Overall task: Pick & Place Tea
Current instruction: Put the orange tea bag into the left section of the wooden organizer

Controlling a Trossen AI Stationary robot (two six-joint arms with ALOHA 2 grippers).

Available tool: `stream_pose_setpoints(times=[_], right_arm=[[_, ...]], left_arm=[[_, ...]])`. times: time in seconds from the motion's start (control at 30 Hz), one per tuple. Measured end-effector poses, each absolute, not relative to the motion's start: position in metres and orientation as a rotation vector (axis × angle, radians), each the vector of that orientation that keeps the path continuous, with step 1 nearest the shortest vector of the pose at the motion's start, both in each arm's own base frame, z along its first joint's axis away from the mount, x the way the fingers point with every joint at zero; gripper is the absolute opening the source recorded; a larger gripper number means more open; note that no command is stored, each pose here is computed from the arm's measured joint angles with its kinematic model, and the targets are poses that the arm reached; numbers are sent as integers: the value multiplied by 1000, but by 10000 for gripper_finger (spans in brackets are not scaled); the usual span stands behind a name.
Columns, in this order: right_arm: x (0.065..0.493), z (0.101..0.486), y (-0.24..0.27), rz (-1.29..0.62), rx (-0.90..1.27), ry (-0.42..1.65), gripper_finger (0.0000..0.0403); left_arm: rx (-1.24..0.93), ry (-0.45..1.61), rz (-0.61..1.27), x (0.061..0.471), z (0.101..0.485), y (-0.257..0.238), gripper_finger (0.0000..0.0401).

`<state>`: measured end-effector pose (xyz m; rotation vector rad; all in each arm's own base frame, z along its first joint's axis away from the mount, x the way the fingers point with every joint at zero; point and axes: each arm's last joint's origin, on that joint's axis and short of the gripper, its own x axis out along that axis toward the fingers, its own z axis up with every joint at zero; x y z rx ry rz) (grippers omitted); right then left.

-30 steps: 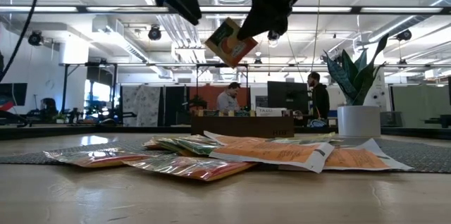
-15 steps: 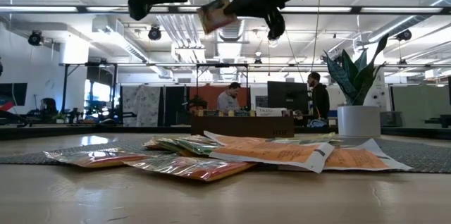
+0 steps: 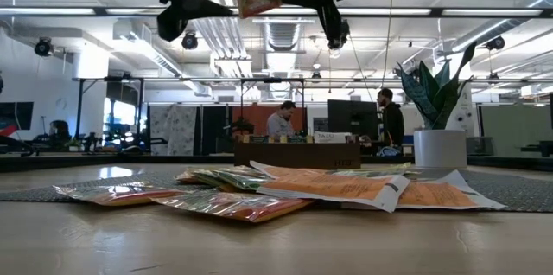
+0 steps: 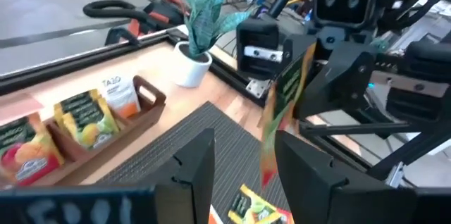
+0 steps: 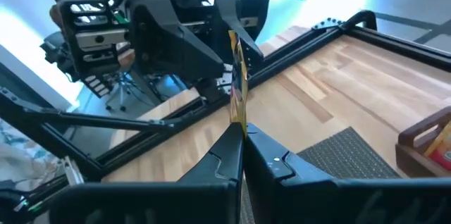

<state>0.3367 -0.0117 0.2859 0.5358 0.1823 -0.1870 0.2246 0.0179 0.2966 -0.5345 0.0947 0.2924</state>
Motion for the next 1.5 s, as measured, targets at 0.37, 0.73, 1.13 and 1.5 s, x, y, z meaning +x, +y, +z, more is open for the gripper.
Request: stream_pose_setpoints(times=[0.37, 0.73, 1.13, 1.5], right_arm=[[337, 285, -12, -189, 531, 189, 8], [337, 284, -12, -190, 507, 197, 9], [337, 282, -12, -193, 493, 215, 50], [330, 303, -12, -168, 137, 487, 152]], left_arm=[[-545, 83, 216, 241, 291, 17, 140], [-543, 101, 220, 244, 287, 17, 19], [-521, 108, 218, 244, 286, 17, 1], [-459, 208, 209, 245, 277, 15, 0]])
